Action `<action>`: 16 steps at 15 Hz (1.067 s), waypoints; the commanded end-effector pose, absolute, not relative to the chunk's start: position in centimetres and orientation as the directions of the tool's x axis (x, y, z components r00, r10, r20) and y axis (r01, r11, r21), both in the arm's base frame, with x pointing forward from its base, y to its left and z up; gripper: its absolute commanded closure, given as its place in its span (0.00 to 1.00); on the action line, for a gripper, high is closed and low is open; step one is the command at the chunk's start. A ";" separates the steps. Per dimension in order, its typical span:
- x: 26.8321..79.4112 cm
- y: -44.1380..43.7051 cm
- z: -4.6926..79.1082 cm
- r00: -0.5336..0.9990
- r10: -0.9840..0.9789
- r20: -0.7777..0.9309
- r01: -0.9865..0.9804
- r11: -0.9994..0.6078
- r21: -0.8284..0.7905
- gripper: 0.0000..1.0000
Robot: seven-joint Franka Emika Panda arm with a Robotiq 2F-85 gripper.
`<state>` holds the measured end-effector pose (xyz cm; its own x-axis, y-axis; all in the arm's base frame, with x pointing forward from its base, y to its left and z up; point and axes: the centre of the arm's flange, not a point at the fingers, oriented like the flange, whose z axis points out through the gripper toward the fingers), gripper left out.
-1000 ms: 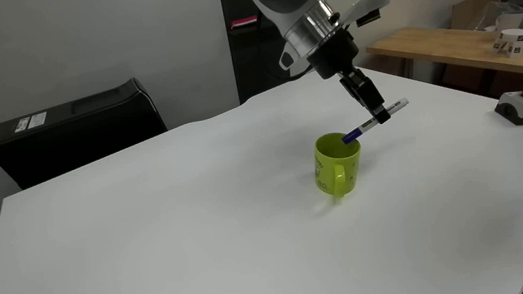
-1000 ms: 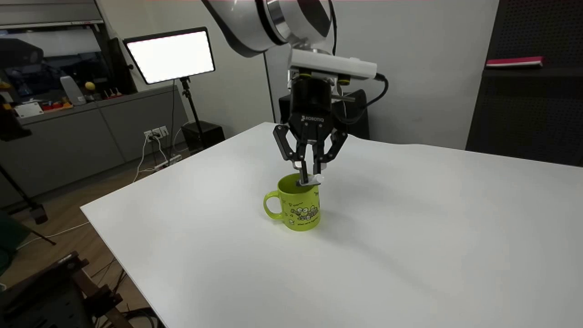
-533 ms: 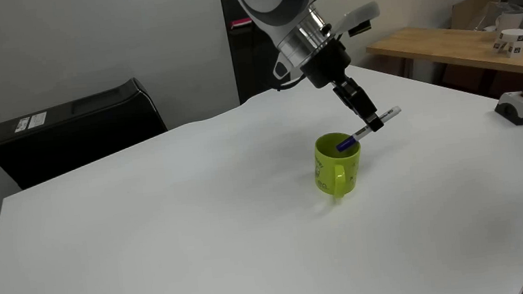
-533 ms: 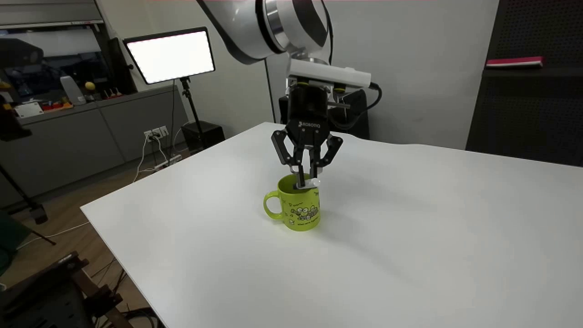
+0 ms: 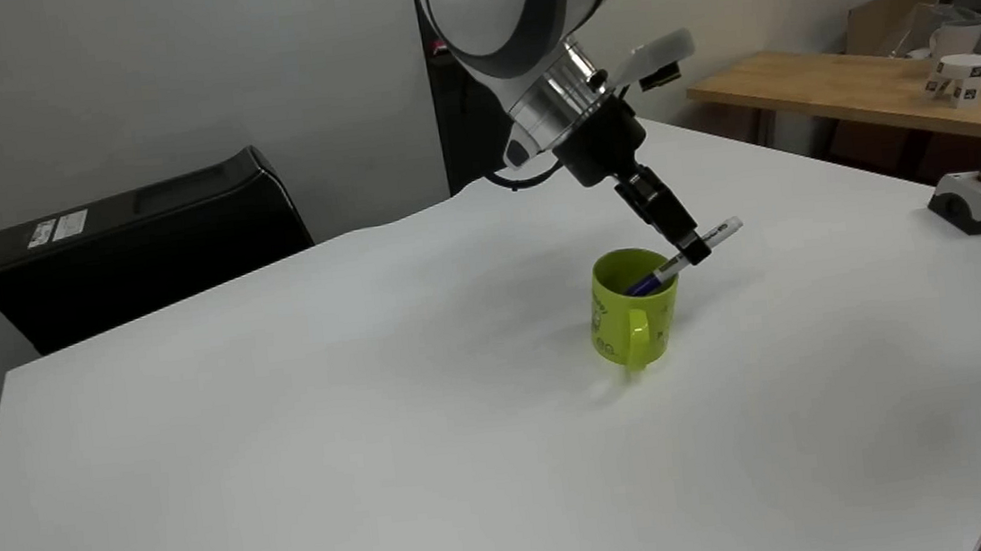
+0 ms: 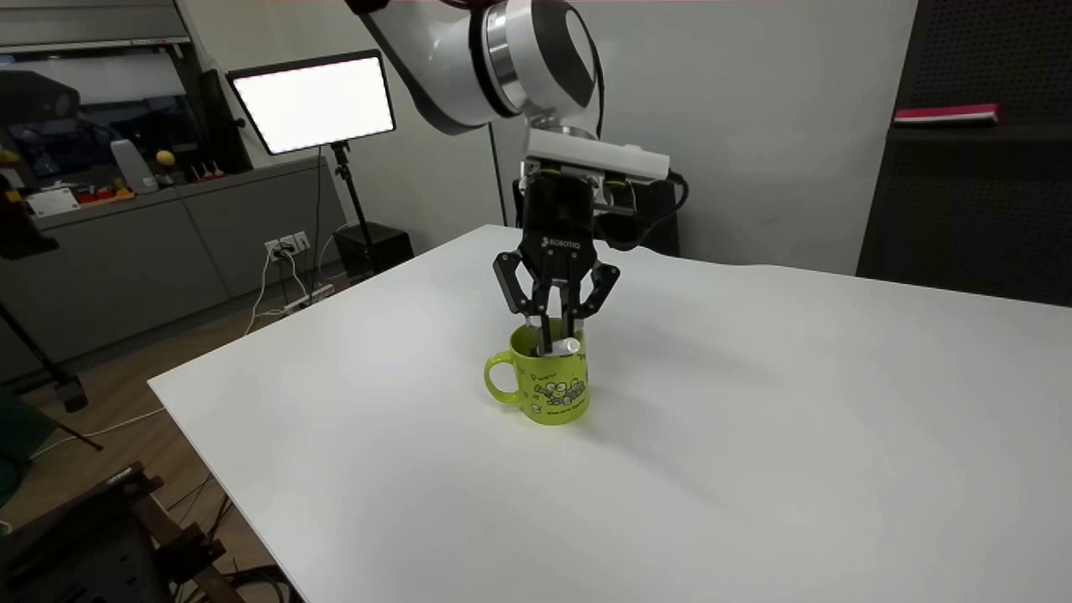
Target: Put the marker inside the mug.
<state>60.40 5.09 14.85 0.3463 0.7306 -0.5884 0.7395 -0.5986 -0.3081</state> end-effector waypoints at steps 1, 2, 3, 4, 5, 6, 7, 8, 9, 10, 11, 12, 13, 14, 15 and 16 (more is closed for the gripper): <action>61.8 5.7 14.3 0.329 0.723 -0.607 0.737 -0.599 -0.314 0.95; 61.8 5.8 14.2 0.328 0.723 -0.608 0.736 -0.599 -0.315 0.95; 61.9 5.8 14.2 0.327 0.723 -0.609 0.737 -0.599 -0.315 0.95; 61.9 5.8 14.2 0.328 0.721 -0.610 0.738 -0.599 -0.311 0.95; 62.0 5.8 14.3 0.330 0.720 -0.611 0.738 -0.600 -0.309 0.95; 62.1 5.8 14.2 0.333 0.719 -0.610 0.737 -0.602 -0.307 0.54; 62.1 5.7 14.2 0.334 0.718 -0.611 0.737 -0.603 -0.305 0.54; 62.1 5.7 14.1 0.334 0.717 -0.612 0.737 -0.603 -0.304 0.47; 62.1 5.7 14.0 0.334 0.717 -0.612 0.737 -0.603 -0.305 0.41; 62.1 5.7 13.8 0.332 0.716 -0.613 0.737 -0.603 -0.306 0.35; 62.0 5.7 13.7 0.331 0.717 -0.614 0.736 -0.603 -0.307 0.27; 62.0 5.8 13.6 0.329 0.717 -0.614 0.737 -0.602 -0.308 0.21; 61.9 5.8 13.7 0.331 0.716 -0.614 0.738 -0.602 -0.304 0.15; 61.8 5.7 13.9 0.342 0.714 -0.612 0.744 -0.603 -0.287 0.07; 61.7 5.6 14.4 0.363 0.709 -0.605 0.758 -0.602 -0.251 0.02; 61.5 5.5 15.1 0.390 0.707 -0.590 0.773 -0.599 -0.207 0.00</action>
